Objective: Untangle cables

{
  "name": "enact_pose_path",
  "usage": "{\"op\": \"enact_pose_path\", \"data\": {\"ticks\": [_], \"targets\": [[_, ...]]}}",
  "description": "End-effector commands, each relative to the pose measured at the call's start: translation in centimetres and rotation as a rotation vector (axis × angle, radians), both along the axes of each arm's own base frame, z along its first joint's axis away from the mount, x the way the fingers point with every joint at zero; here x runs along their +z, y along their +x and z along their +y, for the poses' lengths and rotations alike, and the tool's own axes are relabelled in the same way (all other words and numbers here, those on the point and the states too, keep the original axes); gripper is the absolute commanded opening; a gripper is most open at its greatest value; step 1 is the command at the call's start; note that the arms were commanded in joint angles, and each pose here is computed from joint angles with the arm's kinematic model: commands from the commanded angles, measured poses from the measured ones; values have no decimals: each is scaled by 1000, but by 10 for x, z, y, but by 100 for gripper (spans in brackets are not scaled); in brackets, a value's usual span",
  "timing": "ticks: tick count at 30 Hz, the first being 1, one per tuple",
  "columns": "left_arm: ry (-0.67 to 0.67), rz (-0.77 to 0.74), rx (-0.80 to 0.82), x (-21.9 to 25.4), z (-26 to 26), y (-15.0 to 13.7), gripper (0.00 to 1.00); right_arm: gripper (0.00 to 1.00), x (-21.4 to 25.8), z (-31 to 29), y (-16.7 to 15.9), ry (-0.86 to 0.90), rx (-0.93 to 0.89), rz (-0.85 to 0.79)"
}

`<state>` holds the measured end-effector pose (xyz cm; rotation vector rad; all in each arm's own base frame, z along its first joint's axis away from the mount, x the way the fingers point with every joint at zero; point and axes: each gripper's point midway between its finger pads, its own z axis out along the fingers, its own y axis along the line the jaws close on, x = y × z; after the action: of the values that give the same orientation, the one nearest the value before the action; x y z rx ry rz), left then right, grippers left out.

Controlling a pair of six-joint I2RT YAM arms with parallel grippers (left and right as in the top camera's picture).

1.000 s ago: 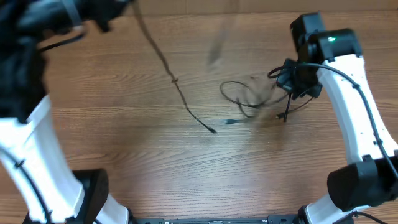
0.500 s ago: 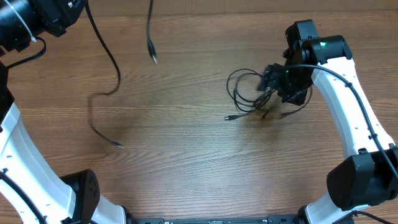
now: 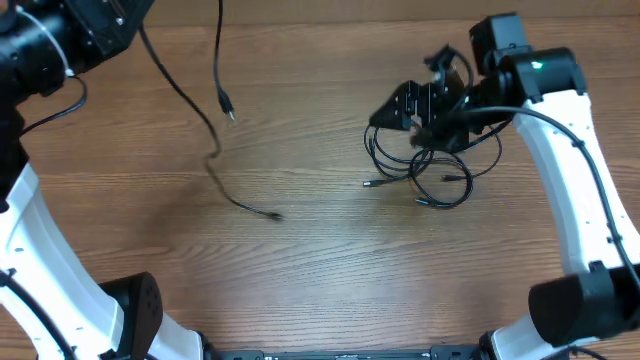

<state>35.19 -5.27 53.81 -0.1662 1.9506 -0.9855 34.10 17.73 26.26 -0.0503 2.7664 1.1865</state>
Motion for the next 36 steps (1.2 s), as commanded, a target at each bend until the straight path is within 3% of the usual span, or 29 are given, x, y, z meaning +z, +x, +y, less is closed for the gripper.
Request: {"op": "enact_pose_path", "data": {"ticks": [1,5,15,23,30,36], "targets": [[-83,101,78,-7,-10,8,4,100,88,39,-36,250,203,-249],[-182,212,128,-14,-33,13,4,100,98,68,-53,272,301,-311],[-255,368,416,-45,-29,31,5,100,119,122,-74,346,460,-459],[-314,424,407,-49,-37,29,4,96,132,148,-87,387,535,-550],[-355,469,341,-48,-53,23,5,95,117,156,-52,201,360,-614],[-393,505,264,-46,-66,16,4,85,97,158,-30,79,287,-638]]}}
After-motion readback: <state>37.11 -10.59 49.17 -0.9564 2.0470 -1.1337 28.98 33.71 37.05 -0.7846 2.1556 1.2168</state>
